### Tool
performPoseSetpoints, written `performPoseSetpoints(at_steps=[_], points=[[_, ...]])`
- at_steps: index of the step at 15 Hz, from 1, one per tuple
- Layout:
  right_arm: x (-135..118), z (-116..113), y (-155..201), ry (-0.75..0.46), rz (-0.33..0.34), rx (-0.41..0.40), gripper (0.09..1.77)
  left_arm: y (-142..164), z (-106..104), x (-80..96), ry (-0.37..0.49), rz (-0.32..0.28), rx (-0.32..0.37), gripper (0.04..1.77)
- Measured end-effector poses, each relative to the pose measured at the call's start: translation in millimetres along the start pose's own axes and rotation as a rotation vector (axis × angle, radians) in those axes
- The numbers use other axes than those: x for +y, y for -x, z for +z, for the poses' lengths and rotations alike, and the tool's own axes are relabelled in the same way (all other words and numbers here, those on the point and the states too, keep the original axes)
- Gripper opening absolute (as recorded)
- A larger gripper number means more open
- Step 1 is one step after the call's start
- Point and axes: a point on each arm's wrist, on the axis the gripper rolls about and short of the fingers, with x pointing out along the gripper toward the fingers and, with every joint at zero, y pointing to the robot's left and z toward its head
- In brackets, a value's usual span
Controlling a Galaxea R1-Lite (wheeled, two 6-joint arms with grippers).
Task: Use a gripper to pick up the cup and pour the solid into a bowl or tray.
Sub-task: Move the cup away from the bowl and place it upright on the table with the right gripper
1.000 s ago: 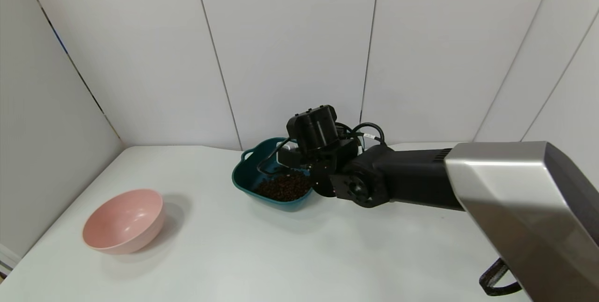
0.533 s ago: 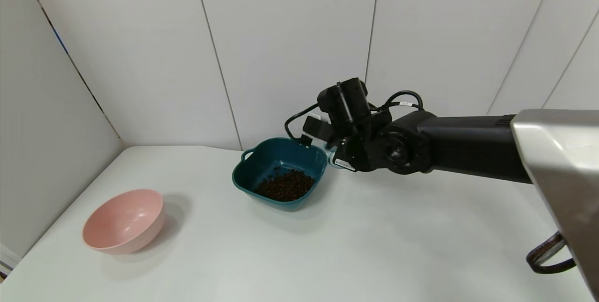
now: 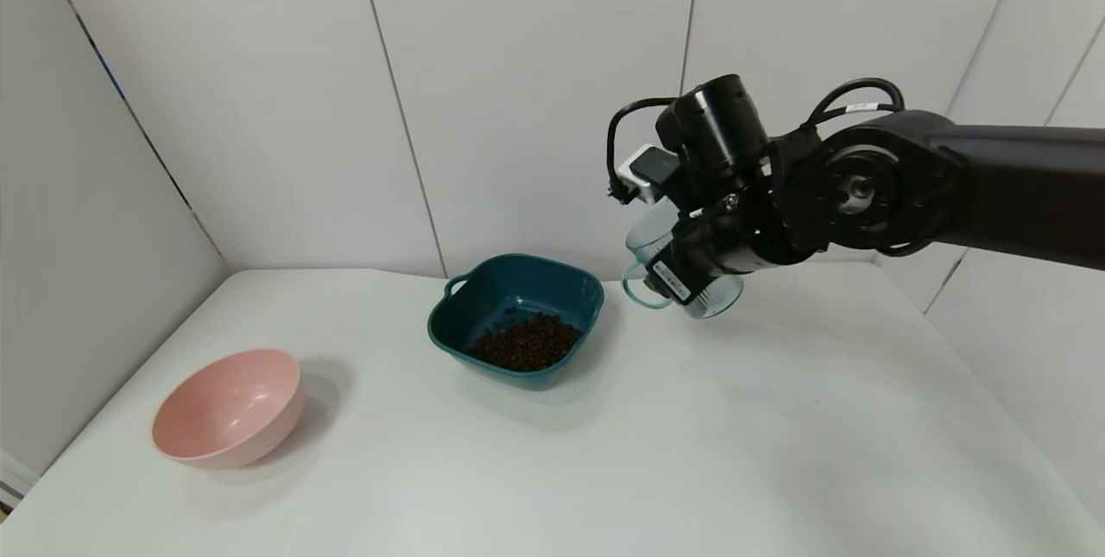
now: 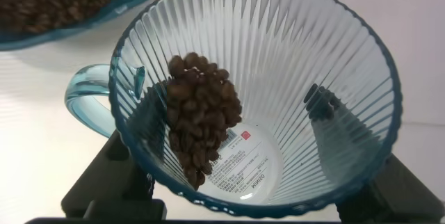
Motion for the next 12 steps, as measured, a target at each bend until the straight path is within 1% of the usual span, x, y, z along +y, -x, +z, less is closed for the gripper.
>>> performPoseSetpoints(at_steps=[2, 6, 8, 12], points=[[-10.0, -2.5, 9.2, -0.074, 0.045, -0.017, 1.38, 0.0, 0.0, 0.0, 0.0, -0.001, 0.0, 1.72], [-25.4, -19.2, 18.9, -0.174, 0.095, -0.014, 1.38, 0.0, 0.0, 0.0, 0.0, -0.001, 0.0, 1.72], [-29.9, -26.8, 19.9, -0.223, 0.101, -0.057, 1.38, 0.0, 0.0, 0.0, 0.0, -0.001, 0.0, 1.72], [-29.1, -54.4, 13.4, -0.275, 0.088, -0.143, 1.38, 0.0, 0.0, 0.0, 0.0, 0.0, 0.0, 1.72]])
